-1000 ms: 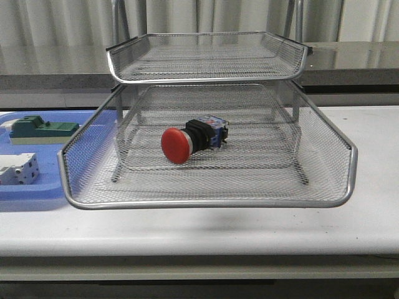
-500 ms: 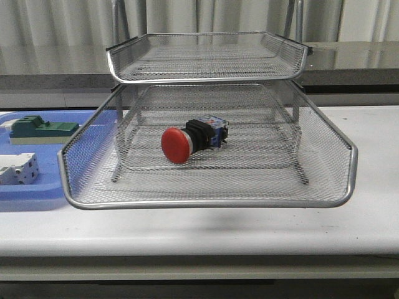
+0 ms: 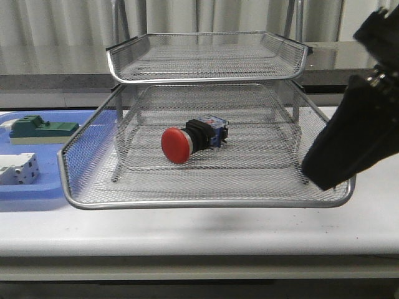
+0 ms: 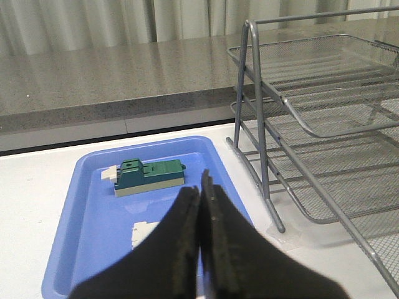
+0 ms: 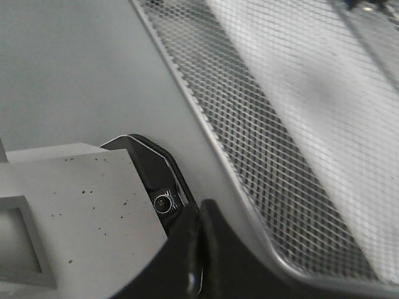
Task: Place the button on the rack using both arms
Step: 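Push the middle mesh tray back into the stack with the right gripper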
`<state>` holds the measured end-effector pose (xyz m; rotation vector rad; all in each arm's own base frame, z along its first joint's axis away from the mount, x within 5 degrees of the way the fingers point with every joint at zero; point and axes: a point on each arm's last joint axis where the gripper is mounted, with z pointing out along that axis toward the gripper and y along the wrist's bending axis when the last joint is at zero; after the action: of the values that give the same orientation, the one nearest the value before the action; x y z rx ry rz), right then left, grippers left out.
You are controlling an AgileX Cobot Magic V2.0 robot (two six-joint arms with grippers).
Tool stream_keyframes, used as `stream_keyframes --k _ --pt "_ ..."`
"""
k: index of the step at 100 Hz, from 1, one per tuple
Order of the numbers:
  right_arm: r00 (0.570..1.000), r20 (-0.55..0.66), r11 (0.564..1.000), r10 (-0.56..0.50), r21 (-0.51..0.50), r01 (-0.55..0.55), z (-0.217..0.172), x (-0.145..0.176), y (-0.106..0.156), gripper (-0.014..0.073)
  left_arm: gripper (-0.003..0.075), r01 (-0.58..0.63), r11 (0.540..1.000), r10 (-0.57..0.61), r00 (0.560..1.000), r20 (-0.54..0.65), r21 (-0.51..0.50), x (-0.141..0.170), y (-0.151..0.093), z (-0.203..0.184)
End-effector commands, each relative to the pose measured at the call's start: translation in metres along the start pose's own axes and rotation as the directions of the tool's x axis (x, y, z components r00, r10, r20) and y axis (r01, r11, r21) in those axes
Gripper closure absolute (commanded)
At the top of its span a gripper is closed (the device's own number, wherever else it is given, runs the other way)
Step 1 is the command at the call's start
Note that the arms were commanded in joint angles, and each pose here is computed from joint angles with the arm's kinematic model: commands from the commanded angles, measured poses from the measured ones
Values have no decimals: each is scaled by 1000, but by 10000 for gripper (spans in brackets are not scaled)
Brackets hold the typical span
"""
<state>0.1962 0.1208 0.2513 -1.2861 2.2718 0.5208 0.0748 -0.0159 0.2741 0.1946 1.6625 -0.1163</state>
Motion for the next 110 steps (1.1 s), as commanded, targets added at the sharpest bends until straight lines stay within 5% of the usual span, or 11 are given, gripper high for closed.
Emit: stream_keyframes --k 1,33,110 --pt "997 58 998 -57 2 57 2 -15 8 664 740 23 999 -20 996 88 -32 -14 3 -1" --pt "976 27 976 -216 35 215 28 -26 22 664 740 23 999 -20 996 88 -32 -14 3 -1" --pt "963 24 940 -269 222 258 63 -33 -6 664 740 23 999 -20 996 88 -32 -14 3 -1"
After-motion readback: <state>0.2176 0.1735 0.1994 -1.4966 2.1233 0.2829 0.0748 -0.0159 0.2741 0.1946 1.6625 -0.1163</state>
